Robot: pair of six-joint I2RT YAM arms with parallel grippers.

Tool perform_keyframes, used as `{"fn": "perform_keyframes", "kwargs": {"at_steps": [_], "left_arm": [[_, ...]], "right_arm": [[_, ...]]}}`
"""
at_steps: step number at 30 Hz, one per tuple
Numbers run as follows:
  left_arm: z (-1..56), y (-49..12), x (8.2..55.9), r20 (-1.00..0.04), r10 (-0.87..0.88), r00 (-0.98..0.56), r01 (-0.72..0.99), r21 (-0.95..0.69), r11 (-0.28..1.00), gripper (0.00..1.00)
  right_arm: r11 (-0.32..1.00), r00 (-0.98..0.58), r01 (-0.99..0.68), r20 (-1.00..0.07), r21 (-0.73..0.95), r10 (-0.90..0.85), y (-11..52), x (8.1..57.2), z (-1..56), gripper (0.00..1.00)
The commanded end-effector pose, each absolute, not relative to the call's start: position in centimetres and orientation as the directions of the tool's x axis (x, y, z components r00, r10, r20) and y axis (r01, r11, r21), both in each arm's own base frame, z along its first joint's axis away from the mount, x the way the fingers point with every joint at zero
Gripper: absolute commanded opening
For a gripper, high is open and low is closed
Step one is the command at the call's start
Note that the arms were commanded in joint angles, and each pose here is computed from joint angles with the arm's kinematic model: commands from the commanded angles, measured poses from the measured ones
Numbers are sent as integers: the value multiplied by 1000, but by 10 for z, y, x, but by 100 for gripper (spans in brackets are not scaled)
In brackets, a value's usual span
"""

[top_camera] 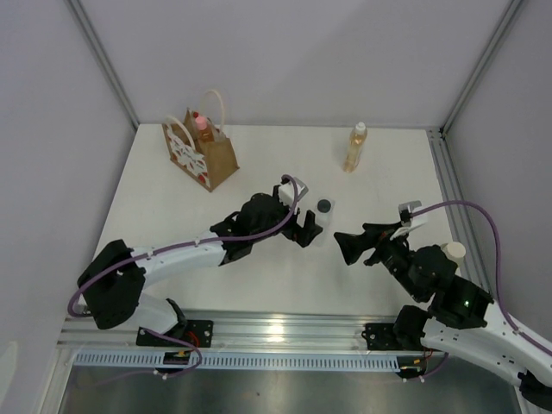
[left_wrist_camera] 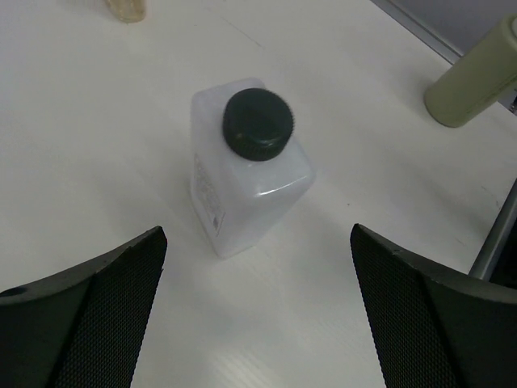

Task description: Place the personal care products into the canvas bag

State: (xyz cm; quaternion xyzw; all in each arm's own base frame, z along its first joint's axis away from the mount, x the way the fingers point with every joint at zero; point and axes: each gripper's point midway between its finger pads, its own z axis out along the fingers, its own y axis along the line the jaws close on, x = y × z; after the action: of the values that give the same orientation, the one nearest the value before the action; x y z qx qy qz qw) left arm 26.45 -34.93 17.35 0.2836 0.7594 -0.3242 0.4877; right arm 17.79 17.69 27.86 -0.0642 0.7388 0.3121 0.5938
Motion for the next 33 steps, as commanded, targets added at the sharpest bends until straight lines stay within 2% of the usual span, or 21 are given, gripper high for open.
{"fn": "perform_keyframes", "kwargs": {"at_steps": [1,11,26,29,30,31,32,33], "left_arm": [[214,-376,272,-968,45,-248,774,-170,610,98],[186,-405,307,-953,85,-292,666,-139,733,95],[143,-424,329,-938,183,-294,528,0,849,81],[138,-419,332,-935,192,-298,482,26,876,63],[137,-413,333,-935,188,-301,453,33,891,40],[136,-409,334,-935,183,-304,435,35,900,26],[138,-405,334,-937,167,-308,417,25,909,18],[144,-400,333,-940,158,-301,401,25,916,1]], "right_arm": [[783,-229,-467,-911,412,343,164,175,306,99],[783,-205,-447,-901,433,381,152,174,311,99],[772,-193,-451,-894,448,405,147,171,315,99],[779,-188,-442,-895,445,404,145,172,315,99],[781,-188,-439,-896,444,403,144,173,314,99],[780,-188,-440,-895,445,404,145,173,315,99],[780,-188,-440,-895,445,404,145,173,314,99],[779,-189,-441,-895,446,405,145,173,314,99]]}}
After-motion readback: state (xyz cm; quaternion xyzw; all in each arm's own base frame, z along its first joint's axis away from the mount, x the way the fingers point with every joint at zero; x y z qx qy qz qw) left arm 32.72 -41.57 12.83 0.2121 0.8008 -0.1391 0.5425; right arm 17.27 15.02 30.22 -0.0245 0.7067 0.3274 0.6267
